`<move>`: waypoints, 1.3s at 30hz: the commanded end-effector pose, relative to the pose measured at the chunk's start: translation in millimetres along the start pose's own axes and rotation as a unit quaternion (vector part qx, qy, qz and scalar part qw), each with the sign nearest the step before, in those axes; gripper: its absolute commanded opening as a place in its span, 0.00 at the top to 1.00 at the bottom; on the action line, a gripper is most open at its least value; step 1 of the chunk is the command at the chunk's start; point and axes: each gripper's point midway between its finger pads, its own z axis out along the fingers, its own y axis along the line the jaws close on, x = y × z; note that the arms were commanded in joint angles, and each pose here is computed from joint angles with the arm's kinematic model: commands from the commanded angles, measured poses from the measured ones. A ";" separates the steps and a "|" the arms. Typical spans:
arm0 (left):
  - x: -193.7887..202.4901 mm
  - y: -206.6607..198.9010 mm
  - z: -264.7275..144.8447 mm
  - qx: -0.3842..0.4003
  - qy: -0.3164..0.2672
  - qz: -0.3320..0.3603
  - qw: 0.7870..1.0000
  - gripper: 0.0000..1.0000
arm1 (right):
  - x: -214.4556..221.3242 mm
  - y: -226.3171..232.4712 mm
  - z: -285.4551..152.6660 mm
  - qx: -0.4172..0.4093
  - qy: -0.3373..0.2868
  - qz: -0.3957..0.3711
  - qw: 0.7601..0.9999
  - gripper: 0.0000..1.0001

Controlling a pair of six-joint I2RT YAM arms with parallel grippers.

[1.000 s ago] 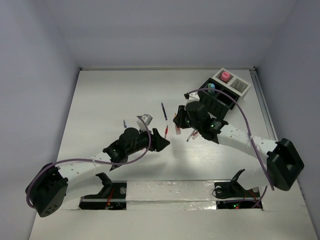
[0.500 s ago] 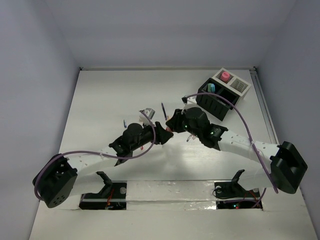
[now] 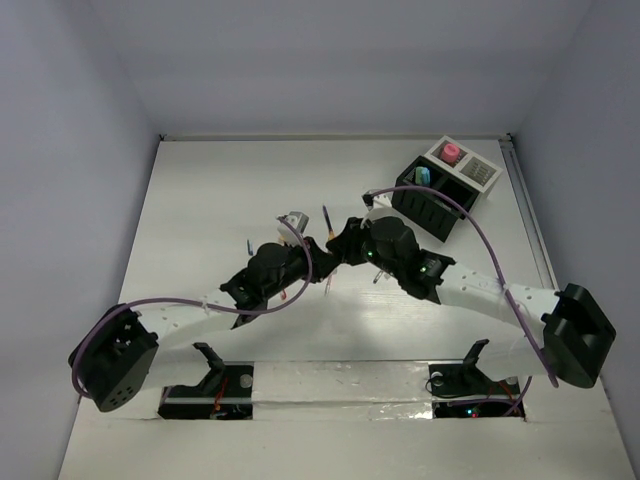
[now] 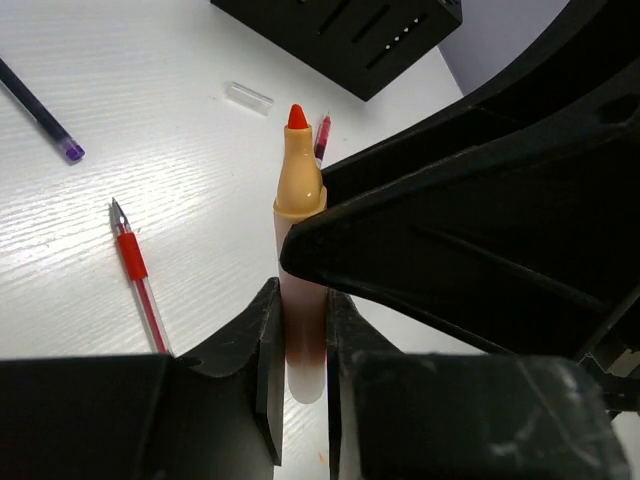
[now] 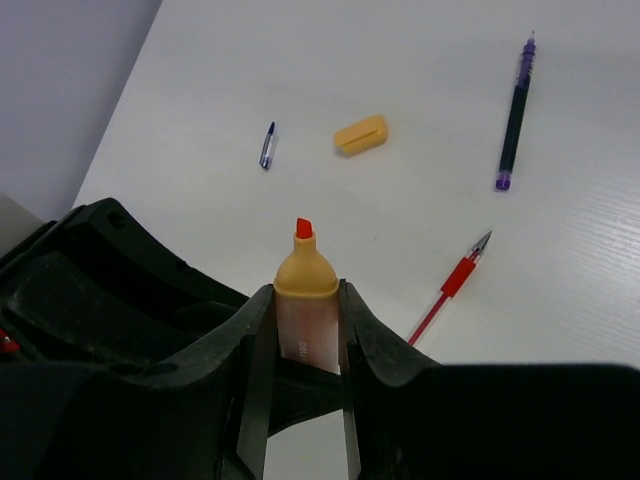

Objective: Sort the stationery into containers
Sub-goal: Pick up the pen cap from the center of the board.

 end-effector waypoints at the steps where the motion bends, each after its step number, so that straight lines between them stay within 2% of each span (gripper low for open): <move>1: -25.9 -23.2 3.6 0.033 -0.036 0.009 0.999 1.00 | -17.5 19.3 -6.1 -0.033 -0.033 0.009 0.999 0.90; 3: -26.5 -24.0 0.3 0.034 -0.037 0.010 0.999 1.00 | -21.5 25.4 -9.3 -0.046 -0.033 0.003 0.998 0.81; 4: -30.3 -26.6 -4.1 0.037 -0.042 0.013 0.998 1.00 | -22.0 25.7 -10.8 -0.045 -0.030 -0.003 0.999 0.68; 8: -45.4 -27.0 -21.3 0.021 -0.061 0.027 0.998 1.00 | -45.6 48.2 -28.7 -0.079 -0.034 -0.041 0.996 0.41; 10: -54.6 -29.2 -35.4 0.014 -0.070 0.032 0.997 1.00 | -67.2 59.4 -43.9 -0.099 -0.054 -0.058 0.992 0.34; 12: -63.6 -17.8 -46.2 -0.023 -0.082 0.034 0.996 1.00 | -75.4 64.9 -54.2 -0.110 -0.064 -0.066 0.990 0.34; 13: -80.4 -22.9 -56.9 -0.022 -0.106 0.035 0.994 1.00 | -84.9 65.6 -61.5 -0.114 -0.078 -0.065 0.988 0.35; 14: -80.4 -19.6 -62.7 -0.035 -0.102 0.037 0.994 1.00 | -87.5 67.1 -63.9 -0.118 -0.083 -0.066 0.987 0.38; 16: -97.8 -21.9 -77.0 -0.043 -0.127 0.045 0.990 1.00 | -85.4 67.2 -62.9 -0.121 -0.083 -0.063 0.987 0.48; 19: -124.1 -34.3 -99.5 -0.046 -0.157 0.048 0.985 1.00 | -70.4 60.6 -45.1 -0.108 -0.059 -0.055 0.991 0.71; 23: -148.9 -48.8 -127.1 -0.043 -0.179 0.055 0.981 1.00 | -56.2 53.3 -20.6 -0.093 -0.045 -0.034 0.994 0.78; 26: -170.2 -57.2 -150.0 -0.050 -0.204 0.075 0.975 1.00 | -45.3 51.4 0.9 -0.083 -0.021 -0.031 0.996 0.79; 27: -170.9 -53.4 -154.9 -0.063 -0.203 0.081 0.974 1.00 | -39.3 53.1 19.4 -0.078 -0.002 -0.035 0.996 0.78; 28: -178.1 -58.1 -164.2 -0.060 -0.214 0.085 0.971 1.00 | -31.6 50.8 28.4 -0.072 0.015 -0.037 0.997 0.72; 30: -182.6 -59.4 -173.2 -0.060 -0.222 0.095 0.968 1.00 | -3.5 48.7 53.6 -0.077 0.068 -0.046 0.994 0.54; 31: -186.5 -64.9 -181.3 -0.048 -0.234 0.098 0.966 1.00 | -13.5 60.1 62.9 -0.086 0.066 -0.049 0.993 0.46; 32: -190.9 -70.5 -186.8 -0.038 -0.242 0.104 0.964 1.00 | -5.2 56.4 70.6 -0.077 0.085 -0.051 0.992 0.35; 33: -193.6 -72.0 -190.1 -0.039 -0.244 0.115 0.962 1.00 | 0.2 54.5 79.1 -0.073 0.094 -0.054 0.991 0.30; 34: -196.5 -72.1 -192.0 -0.044 -0.245 0.121 0.961 1.00 | 16.9 45.9 94.5 -0.061 0.116 -0.055 0.990 0.27; 35: -199.4 -71.9 -194.8 -0.050 -0.245 0.127 0.960 1.00 | 15.5 48.3 101.1 -0.058 0.123 -0.055 0.989 0.22; 36: -202.2 -68.6 -195.9 -0.062 -0.249 0.130 0.958 1.00 | 18.4 44.1 109.0 -0.046 0.125 -0.056 0.989 0.21; 37: -200.2 -64.0 -193.7 -0.071 -0.246 0.138 0.957 1.00 | 39.7 35.7 120.1 -0.031 0.150 -0.059 0.986 0.18; 39: -198.4 -59.6 -191.1 -0.077 -0.249 0.139 0.956 1.00 | 37.5 33.9 135.1 -0.018 0.146 -0.062 0.987 0.17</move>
